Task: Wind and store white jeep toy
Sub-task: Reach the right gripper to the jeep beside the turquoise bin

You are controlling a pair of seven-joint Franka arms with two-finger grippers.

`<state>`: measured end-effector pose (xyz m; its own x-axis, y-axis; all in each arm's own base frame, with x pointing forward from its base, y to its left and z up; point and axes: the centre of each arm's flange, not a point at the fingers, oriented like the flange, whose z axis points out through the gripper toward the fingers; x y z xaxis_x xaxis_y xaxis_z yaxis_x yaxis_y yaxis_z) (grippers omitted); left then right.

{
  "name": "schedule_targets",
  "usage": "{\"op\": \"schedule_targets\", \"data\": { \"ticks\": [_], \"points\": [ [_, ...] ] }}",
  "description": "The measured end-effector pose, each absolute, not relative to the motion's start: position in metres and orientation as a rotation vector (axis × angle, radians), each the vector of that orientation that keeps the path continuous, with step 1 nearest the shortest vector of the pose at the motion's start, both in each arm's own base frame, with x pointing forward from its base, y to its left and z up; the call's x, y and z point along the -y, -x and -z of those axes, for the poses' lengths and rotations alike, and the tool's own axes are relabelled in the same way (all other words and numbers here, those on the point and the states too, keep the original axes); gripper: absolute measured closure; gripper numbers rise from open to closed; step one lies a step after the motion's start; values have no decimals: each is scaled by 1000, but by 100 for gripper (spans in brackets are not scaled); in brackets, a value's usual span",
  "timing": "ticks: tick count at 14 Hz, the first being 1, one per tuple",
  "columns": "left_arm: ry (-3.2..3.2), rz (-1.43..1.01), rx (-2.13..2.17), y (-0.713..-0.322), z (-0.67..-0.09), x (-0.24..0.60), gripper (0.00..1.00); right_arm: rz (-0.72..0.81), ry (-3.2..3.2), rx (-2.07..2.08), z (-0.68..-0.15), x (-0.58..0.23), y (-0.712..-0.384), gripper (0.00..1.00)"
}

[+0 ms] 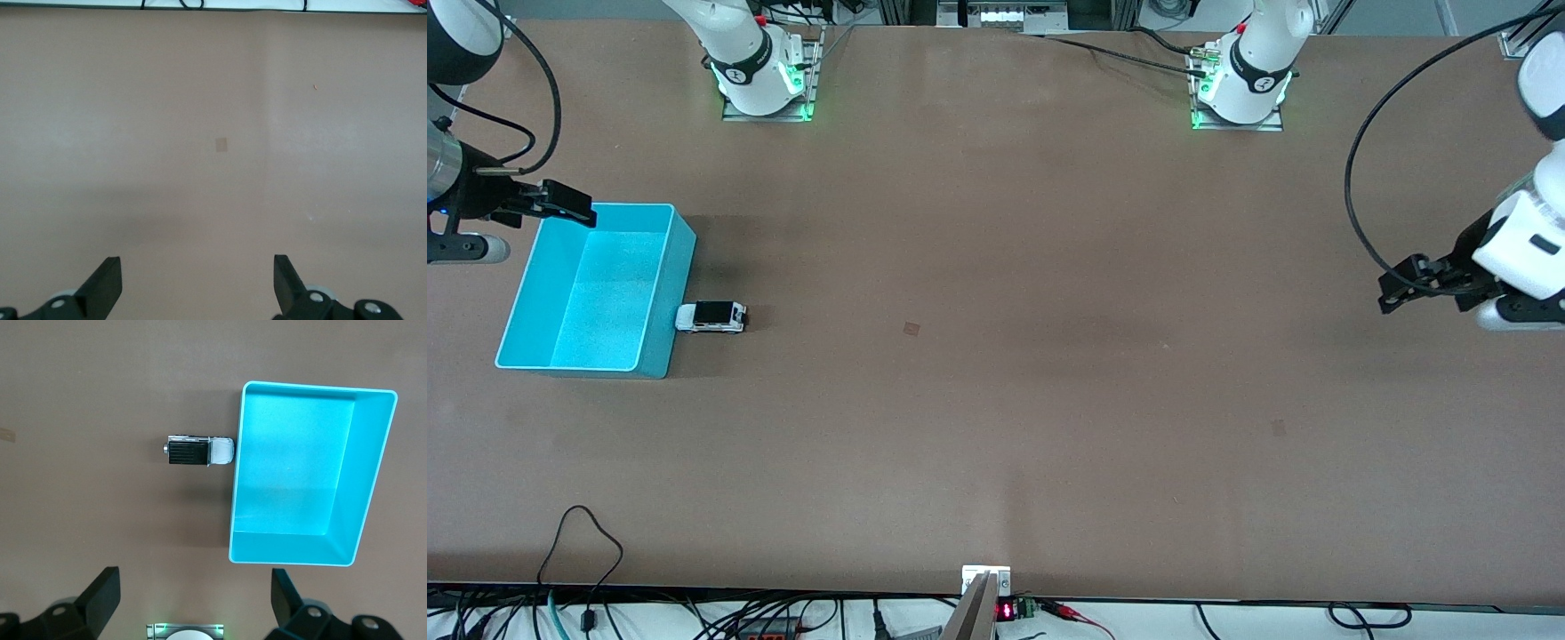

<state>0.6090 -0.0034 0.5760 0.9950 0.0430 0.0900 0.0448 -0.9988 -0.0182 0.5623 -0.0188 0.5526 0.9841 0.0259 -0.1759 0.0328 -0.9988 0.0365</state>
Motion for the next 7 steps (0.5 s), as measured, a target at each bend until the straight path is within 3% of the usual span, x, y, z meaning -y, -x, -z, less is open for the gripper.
{"op": "schedule_targets", "data": {
  "ticks": [7],
  "points": [
    [3150, 61, 84, -602, -590, 3, 0, 391, -3073, -282, -504, -17, -578, 0]
  ]
}}
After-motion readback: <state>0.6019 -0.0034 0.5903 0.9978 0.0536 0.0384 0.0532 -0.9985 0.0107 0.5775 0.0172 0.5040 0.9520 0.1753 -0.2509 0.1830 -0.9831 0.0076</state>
